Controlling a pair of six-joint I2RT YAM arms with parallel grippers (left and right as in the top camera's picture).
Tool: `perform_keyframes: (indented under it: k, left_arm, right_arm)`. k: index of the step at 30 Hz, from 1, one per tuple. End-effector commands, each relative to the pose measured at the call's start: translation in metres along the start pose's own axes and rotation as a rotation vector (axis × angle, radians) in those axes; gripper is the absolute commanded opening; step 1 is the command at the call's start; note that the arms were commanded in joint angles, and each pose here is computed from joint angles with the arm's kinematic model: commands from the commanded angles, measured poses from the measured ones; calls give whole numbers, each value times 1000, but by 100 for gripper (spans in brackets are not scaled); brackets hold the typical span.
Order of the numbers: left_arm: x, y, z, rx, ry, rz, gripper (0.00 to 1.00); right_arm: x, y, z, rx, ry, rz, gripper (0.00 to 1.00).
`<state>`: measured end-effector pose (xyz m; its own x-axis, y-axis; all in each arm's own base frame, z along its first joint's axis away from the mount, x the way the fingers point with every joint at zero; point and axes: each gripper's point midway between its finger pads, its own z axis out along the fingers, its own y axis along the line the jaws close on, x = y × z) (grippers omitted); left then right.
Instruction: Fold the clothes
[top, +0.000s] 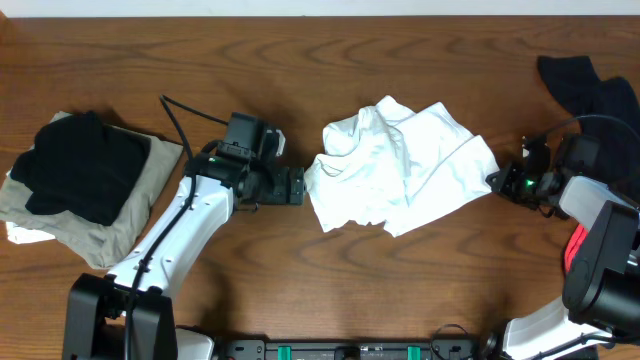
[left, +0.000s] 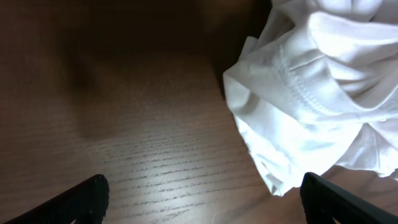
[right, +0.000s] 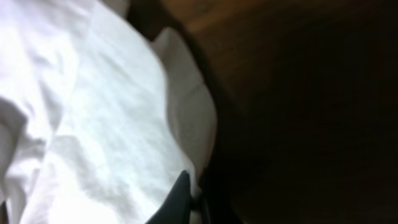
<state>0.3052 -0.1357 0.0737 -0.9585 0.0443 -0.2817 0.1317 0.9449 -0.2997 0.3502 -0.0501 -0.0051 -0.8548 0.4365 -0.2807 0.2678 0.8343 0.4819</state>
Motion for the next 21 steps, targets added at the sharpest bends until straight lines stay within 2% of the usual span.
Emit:
perform_keyframes:
  k: [1,7,14,21]
  left_arm:
    - [-2,-12,0,25,-7,31,98]
    - [-3,-24,2,39,-17,90,98]
    - [-5,-26,2,44,-27,128,98]
    - [-3,-42,5,61,-39,320,98]
  right_arm:
    - [30,-11,16,47,90,25,1]
    - [21,-2,3,37,63,12,1]
    - [-18,37,-59,17,-88,-40,1]
    - [-37,64,-116,32,-217,-101,1]
